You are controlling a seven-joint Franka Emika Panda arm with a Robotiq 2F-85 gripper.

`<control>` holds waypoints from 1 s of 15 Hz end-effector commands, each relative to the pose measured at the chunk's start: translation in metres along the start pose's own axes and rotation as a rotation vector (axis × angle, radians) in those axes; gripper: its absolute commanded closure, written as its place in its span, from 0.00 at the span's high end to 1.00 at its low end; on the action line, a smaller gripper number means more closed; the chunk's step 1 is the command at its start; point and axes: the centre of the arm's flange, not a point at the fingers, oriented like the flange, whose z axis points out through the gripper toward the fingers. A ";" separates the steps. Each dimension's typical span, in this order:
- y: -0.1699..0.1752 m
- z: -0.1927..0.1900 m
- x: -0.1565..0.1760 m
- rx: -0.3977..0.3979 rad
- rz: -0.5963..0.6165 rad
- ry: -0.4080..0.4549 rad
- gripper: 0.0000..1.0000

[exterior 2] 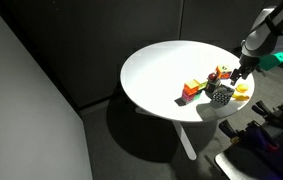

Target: Pick up the block with a black and white image and stack it on top of the block with a number six on it

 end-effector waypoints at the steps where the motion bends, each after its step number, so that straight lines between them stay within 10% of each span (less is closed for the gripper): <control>1: 0.002 0.014 0.011 -0.010 -0.079 0.020 1.00; 15: -0.018 0.071 0.035 -0.031 -0.259 0.015 1.00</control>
